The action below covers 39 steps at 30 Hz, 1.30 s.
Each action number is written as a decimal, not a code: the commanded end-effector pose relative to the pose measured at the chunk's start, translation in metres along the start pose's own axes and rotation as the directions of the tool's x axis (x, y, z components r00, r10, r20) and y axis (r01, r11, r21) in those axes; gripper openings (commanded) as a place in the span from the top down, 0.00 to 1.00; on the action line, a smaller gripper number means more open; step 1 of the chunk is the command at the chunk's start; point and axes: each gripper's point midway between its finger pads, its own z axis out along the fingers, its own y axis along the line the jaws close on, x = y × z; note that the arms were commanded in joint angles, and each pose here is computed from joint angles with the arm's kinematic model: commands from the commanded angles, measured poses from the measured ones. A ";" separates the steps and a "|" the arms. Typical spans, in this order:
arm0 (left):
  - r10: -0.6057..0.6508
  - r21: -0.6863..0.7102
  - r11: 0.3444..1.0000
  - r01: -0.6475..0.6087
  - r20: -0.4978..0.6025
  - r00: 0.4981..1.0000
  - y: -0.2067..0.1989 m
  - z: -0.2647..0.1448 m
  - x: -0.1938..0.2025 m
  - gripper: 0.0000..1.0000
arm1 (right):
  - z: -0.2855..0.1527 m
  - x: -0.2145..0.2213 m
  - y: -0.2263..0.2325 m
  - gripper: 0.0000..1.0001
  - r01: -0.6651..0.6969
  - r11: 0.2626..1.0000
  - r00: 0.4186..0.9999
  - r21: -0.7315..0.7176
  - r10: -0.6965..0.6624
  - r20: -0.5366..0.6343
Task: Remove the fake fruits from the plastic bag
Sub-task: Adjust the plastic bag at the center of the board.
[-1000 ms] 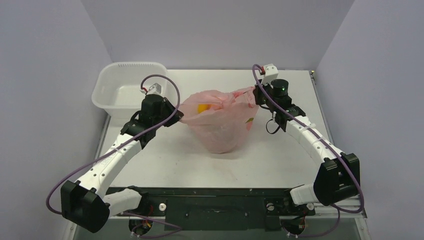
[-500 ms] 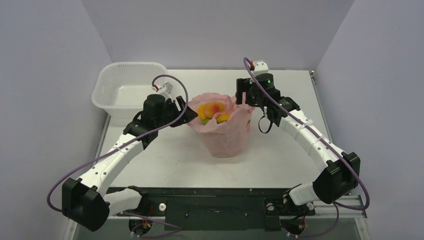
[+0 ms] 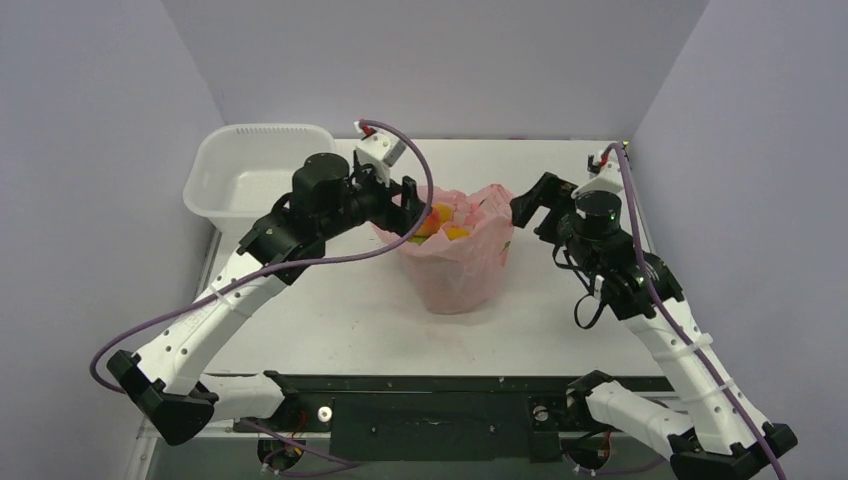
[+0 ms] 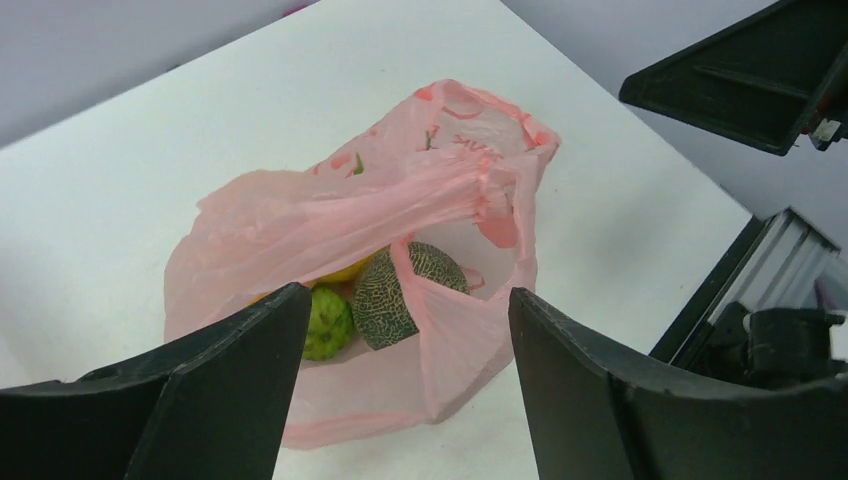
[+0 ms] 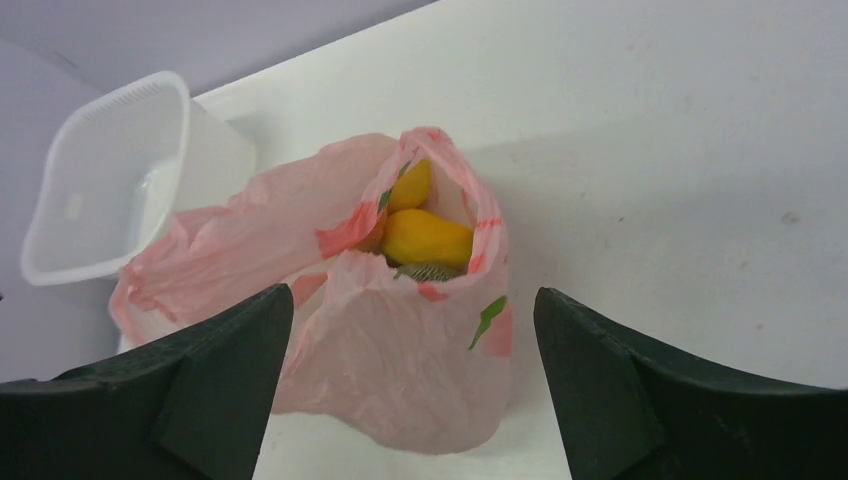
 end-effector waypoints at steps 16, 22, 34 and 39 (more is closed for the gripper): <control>0.343 -0.053 0.938 -0.342 -0.004 0.939 0.011 0.104 0.003 0.28 | 0.045 0.087 0.054 0.13 -0.322 0.946 0.944 0.031 0.324 -0.069; 0.242 -0.273 0.936 -0.224 0.034 0.970 0.047 0.117 -0.007 0.91 | 0.054 0.122 0.024 0.74 -0.238 0.956 0.971 0.172 0.233 0.046; -0.126 -0.353 0.919 0.173 0.152 0.980 0.151 0.140 -0.017 1.00 | -0.009 0.199 -0.016 1.00 -0.073 0.995 0.995 0.070 0.068 0.075; -0.179 -0.333 0.921 0.203 0.102 0.979 0.170 0.153 -0.009 1.00 | -0.008 0.243 -0.014 1.00 -0.023 0.999 1.000 -0.034 0.023 -0.002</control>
